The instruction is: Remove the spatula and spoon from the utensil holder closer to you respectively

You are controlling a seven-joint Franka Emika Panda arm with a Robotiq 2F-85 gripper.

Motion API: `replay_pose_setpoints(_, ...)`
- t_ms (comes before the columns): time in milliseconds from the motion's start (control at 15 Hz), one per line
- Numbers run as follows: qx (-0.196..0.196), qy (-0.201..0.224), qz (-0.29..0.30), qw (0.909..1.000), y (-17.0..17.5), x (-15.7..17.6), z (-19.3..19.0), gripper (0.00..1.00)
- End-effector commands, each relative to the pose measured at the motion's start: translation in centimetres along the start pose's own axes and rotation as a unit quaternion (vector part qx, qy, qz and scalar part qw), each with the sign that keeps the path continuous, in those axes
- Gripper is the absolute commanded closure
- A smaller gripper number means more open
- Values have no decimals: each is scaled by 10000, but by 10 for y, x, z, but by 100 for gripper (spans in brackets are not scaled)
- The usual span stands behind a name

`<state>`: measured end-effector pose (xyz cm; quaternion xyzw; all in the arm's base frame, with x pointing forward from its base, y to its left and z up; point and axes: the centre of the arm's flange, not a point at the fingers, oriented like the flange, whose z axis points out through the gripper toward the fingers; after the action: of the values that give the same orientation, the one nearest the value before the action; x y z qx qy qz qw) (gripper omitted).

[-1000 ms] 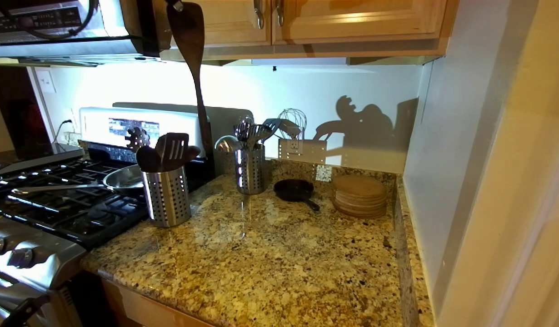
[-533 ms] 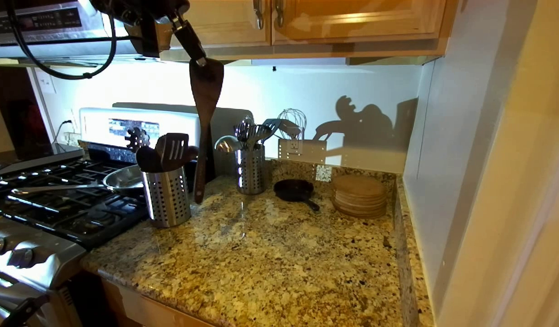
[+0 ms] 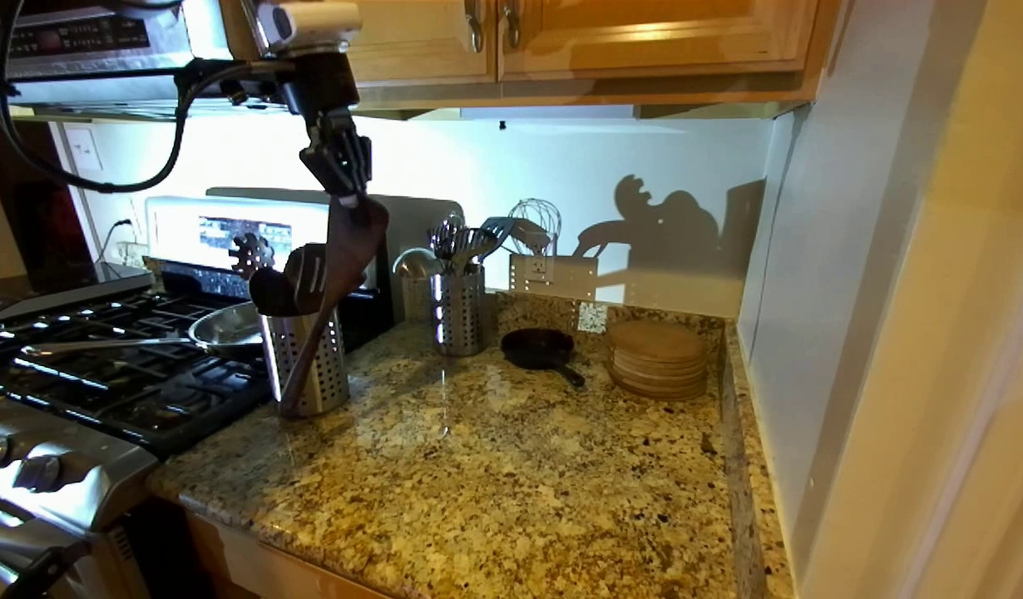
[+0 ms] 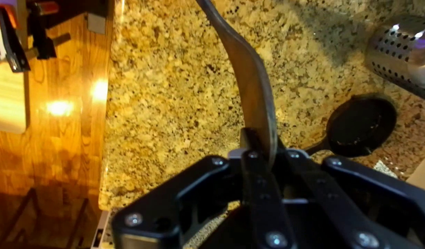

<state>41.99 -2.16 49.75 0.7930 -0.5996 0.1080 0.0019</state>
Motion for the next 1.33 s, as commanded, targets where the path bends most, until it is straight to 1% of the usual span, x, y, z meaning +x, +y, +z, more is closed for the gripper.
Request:
replay_pose_setpoints(0, 76, -315, 714, 9969, 18, -6, 36, 92)
replay_pose_setpoints(200, 28, -498, 1050, 9932, 27, -12, 59, 92)
replay_pose_setpoints(333, 32, -506, 1133, 9923, 30, -16, 67, 93)
replay_pose_setpoints(400, 29, -443, 1126, 9927, 31, -19, 66, 93)
replay_pose_setpoints(467, -99, -457, 902, 9948, 25, -15, 62, 92)
replay_pose_setpoints(933, -93, -451, 945, 9945, 26, -17, 65, 92)
replay_pose_setpoints(1000, -93, -451, 946, 9944, 26, -17, 65, 94)
replay_pose_setpoints(1067, -126, -491, 976, 9939, 24, -12, 67, 94)
replay_pose_setpoints(1267, -234, -617, 1336, 9888, 29, 21, 79, 94)
